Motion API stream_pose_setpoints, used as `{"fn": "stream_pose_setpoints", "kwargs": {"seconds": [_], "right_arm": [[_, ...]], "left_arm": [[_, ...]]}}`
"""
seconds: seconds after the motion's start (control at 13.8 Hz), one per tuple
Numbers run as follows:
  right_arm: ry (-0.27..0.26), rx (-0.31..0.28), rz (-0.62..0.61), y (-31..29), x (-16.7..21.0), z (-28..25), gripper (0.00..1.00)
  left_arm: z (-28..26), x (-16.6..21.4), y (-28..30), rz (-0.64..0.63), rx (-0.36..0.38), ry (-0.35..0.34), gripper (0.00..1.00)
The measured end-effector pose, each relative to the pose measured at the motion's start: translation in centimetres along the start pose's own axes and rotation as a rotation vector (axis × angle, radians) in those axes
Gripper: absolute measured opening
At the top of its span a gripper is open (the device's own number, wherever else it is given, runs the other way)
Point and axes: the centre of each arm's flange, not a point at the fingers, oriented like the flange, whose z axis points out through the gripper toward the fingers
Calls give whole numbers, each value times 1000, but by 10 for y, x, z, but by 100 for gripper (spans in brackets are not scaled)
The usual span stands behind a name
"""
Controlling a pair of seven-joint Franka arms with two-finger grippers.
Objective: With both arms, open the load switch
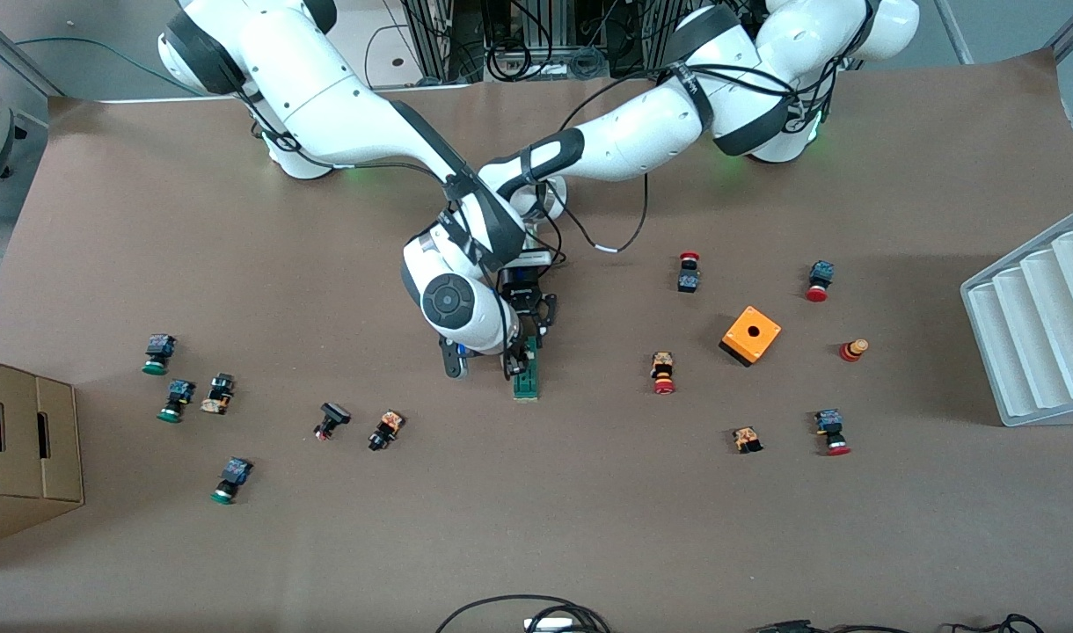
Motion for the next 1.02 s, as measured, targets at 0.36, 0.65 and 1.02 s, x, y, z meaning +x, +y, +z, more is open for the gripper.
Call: {"fn": "stream_pose_setpoints", "kwargs": {"seconds": [0.36,0.65,1.02], "right_arm": [[6,11,-5,3,1,7,18],[6,20,-5,3,2,14,18],[5,25,-5,3,1,12,19]], "left_arm": [[0,0,0,0,0,0,55],[0,0,0,0,0,0,55],[0,0,0,0,0,0,55]]}}
